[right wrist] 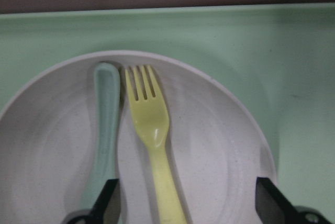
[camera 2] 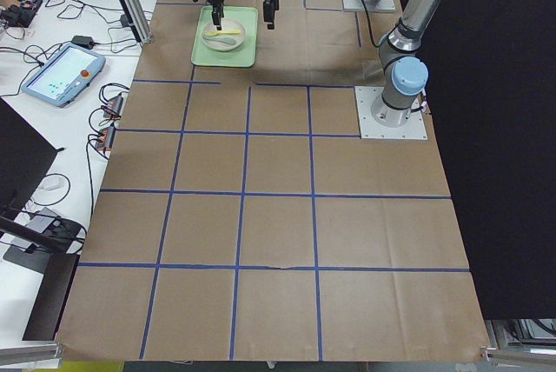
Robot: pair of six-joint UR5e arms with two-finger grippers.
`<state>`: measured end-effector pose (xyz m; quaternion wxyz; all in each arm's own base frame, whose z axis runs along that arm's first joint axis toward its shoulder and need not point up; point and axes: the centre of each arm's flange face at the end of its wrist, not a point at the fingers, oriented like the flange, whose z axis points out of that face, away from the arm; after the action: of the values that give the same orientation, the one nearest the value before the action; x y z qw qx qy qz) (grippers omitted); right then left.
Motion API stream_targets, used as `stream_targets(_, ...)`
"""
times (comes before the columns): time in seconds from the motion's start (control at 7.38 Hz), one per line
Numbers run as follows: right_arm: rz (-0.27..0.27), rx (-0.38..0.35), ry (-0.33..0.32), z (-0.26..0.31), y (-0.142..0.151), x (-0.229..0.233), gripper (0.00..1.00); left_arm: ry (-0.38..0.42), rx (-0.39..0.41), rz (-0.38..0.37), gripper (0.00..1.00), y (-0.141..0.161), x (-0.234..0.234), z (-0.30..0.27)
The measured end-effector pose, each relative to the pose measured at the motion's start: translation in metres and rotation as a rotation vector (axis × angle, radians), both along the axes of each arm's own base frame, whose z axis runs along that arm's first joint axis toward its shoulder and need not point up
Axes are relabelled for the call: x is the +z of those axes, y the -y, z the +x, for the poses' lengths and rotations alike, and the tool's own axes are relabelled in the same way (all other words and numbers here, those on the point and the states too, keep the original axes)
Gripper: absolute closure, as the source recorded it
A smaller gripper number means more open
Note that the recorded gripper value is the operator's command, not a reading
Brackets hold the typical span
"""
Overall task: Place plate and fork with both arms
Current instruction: 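Lower the right gripper and grasp the yellow fork on the plate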
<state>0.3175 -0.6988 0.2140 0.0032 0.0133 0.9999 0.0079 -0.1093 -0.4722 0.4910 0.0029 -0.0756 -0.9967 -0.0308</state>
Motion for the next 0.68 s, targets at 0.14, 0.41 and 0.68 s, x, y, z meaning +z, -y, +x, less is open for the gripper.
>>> stream_targets(0.14,0.003,0.002,-0.003,0.001,0.0,-0.004,0.3,0.0,0.0,0.0,0.0,0.0,0.0,0.0)
stream_targets(0.41,0.012,0.004,-0.004,0.002,-0.002,-0.01,0.38,0.0,0.0,0.001,0.0,0.0,0.0,0.0)
stream_targets(0.68,0.021,0.01,-0.006,0.007,-0.004,-0.016,0.44,0.0,0.0,0.001,0.0,0.0,0.0,0.0)
